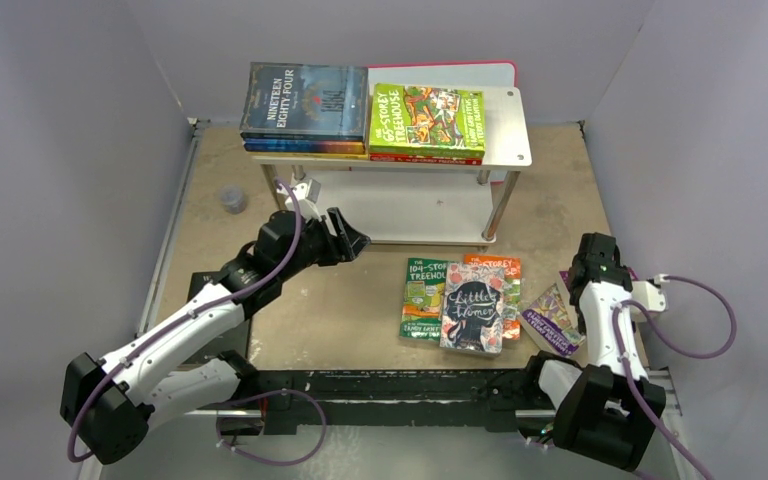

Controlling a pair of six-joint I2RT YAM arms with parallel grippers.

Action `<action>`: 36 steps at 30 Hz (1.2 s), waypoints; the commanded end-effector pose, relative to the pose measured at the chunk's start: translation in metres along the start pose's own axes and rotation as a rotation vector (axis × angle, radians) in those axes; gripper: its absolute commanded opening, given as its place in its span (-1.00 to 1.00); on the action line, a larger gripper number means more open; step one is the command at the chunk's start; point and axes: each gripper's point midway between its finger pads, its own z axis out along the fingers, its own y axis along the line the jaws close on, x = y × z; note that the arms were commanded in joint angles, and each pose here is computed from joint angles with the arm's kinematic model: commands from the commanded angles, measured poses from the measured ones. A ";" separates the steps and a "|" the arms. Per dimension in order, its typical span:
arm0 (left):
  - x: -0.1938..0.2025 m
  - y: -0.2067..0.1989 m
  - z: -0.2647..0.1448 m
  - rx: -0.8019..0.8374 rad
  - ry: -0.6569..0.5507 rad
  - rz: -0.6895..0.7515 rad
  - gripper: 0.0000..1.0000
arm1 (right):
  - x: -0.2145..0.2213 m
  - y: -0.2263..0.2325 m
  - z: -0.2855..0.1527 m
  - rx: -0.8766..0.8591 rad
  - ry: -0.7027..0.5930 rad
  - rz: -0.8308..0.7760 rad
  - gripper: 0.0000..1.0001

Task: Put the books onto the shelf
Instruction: Pick up the book from the center of the board.

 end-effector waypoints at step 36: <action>-0.016 -0.004 0.004 -0.004 -0.067 -0.039 0.22 | -0.030 0.062 -0.088 -0.469 0.142 0.012 -1.00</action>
